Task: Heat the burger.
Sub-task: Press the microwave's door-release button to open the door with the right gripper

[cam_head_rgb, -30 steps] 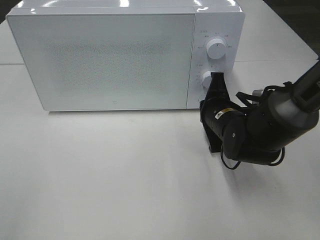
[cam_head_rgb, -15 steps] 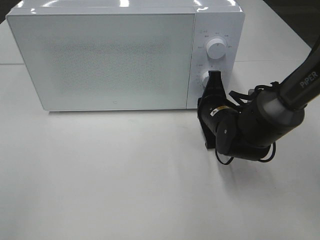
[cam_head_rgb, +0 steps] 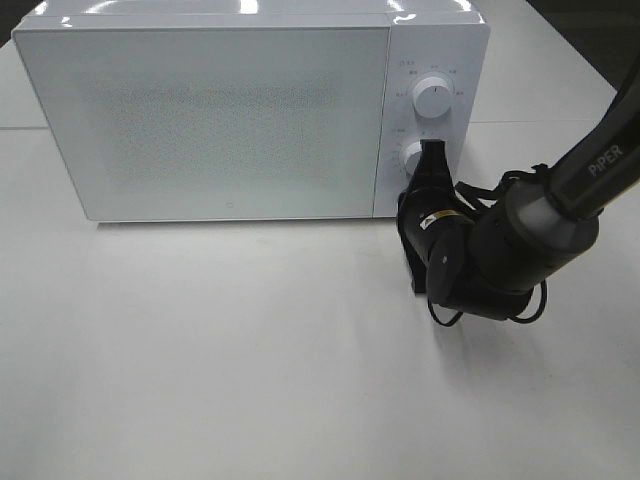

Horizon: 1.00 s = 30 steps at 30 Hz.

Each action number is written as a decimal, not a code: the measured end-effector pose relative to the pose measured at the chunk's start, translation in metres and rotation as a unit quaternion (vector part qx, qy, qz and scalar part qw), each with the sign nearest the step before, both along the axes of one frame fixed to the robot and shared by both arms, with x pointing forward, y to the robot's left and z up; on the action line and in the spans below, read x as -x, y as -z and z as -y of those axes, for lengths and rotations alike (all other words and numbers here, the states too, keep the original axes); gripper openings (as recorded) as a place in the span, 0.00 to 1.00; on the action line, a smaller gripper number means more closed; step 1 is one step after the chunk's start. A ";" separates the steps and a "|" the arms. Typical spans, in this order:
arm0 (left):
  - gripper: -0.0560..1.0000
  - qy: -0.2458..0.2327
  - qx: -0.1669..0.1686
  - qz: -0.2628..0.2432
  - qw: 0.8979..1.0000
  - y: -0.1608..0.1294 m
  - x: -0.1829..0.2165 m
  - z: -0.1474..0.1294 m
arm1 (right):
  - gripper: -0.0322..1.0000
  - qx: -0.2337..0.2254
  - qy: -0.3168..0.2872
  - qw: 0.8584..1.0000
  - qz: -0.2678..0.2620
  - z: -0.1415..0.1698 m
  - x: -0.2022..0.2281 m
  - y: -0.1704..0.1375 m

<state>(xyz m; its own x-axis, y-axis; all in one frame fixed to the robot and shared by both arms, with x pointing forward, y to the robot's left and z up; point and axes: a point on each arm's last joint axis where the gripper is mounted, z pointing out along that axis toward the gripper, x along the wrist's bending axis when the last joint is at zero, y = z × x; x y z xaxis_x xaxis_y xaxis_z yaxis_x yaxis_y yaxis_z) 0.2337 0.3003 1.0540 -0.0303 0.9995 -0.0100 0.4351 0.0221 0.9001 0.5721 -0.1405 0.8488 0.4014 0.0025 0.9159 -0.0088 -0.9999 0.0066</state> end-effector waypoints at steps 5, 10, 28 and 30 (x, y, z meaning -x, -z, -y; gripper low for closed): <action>0.99 0.000 0.000 0.000 1.000 0.000 0.000 0.000 | 0.04 0.002 0.000 1.000 0.001 0.000 -0.003 -0.001; 0.99 0.000 0.000 0.000 1.000 0.000 0.000 0.000 | 0.04 0.008 -0.003 1.000 -0.004 0.002 -0.007 -0.001; 0.99 0.000 0.000 0.000 1.000 0.000 0.000 0.000 | 0.04 0.024 -0.007 0.999 -0.025 0.003 -0.021 -0.003; 0.99 0.000 0.000 0.000 1.000 0.000 0.000 0.000 | 0.04 0.025 -0.007 0.999 -0.025 0.003 -0.021 -0.003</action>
